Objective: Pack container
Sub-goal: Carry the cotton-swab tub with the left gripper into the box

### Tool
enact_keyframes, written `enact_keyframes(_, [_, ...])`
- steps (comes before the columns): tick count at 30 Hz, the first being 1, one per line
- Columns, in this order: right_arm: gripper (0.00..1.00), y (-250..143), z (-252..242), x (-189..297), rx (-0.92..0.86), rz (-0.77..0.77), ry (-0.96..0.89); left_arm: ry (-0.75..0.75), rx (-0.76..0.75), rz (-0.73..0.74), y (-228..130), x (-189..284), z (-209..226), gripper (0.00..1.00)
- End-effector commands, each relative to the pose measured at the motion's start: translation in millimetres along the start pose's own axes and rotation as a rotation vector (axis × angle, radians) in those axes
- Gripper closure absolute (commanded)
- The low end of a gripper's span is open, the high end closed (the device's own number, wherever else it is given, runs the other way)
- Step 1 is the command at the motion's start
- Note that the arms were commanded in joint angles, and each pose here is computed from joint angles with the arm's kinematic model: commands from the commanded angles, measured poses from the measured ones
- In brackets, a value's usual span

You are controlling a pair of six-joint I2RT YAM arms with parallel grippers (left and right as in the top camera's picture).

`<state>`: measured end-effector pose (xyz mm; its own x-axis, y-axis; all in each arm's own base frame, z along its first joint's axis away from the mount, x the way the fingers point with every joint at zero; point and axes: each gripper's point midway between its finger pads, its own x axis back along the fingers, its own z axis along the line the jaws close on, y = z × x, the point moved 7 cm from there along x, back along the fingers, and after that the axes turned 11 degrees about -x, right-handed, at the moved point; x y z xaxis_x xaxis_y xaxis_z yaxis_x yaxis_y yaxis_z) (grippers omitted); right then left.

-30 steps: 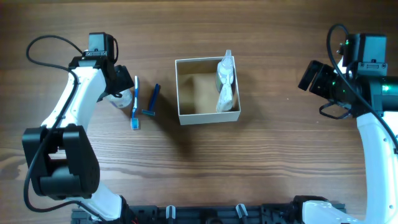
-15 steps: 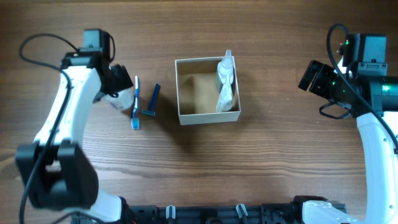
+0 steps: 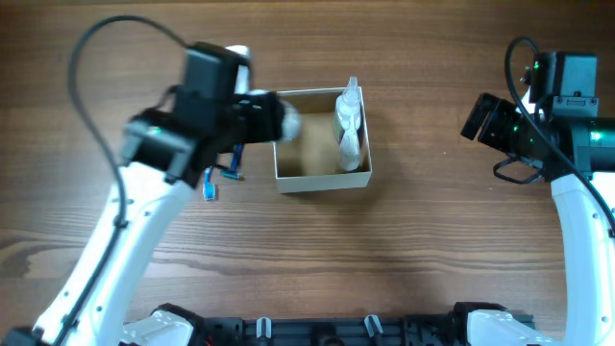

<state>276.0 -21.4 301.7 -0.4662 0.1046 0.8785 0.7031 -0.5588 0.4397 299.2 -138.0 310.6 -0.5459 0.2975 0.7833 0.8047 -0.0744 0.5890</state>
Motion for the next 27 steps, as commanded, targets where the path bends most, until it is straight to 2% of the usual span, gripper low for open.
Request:
enact_keyframes(1, [0.00,1,1,-3,-0.013,0.006,0.001,0.042,-0.067,0.015,-2,-26,-26,0.34])
enact_keyframes(8, [0.00,1,1,-4,-0.012,0.008,0.000,0.151,-0.139,0.093,-13,-101,-40,0.31])
enact_keyframes(16, [0.00,1,1,-5,-0.012,0.010,-0.001,0.179,-0.152,0.177,-29,-172,-38,0.28])
enact_keyframes(18, [0.00,1,1,-5,-0.012,0.010,-0.001,0.176,-0.151,0.168,-28,-177,-39,0.22])
enact_keyframes(22, [0.00,1,1,-6,-0.012,0.011,-0.002,0.174,-0.145,0.109,-15,-169,-41,0.01])
enact_keyframes(27, [0.00,1,1,-6,-0.012,0.012,-0.003,0.157,-0.134,0.032,10,-128,-47,0.00])
